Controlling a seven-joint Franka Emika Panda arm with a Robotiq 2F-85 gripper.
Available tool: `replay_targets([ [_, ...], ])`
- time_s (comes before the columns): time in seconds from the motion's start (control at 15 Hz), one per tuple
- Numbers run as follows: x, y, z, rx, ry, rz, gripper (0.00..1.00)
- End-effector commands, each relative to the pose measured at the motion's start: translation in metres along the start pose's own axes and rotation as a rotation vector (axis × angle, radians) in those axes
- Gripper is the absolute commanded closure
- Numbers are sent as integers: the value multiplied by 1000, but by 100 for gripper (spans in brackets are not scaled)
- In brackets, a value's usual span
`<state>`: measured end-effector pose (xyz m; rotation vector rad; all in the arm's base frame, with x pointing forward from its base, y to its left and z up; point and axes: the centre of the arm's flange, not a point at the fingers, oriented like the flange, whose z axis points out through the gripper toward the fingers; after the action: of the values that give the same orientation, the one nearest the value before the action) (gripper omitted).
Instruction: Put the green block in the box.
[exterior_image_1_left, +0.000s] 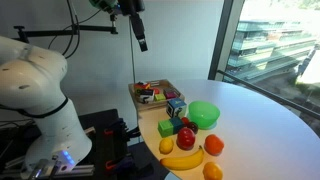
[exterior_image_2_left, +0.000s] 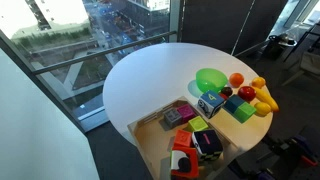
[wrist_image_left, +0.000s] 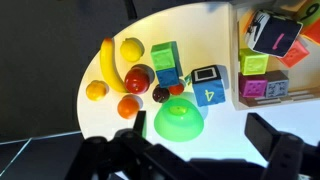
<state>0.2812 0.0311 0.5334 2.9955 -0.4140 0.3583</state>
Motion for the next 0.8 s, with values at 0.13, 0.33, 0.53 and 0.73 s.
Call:
replay_targets([
  [0.13,0,0,0,0,0,0,0],
  [0.33,0,0,0,0,0,0,0],
  [0.53,8,1,1,-5,-17,15,0],
  [0.73,17,5,7,-8,-58,23,0],
])
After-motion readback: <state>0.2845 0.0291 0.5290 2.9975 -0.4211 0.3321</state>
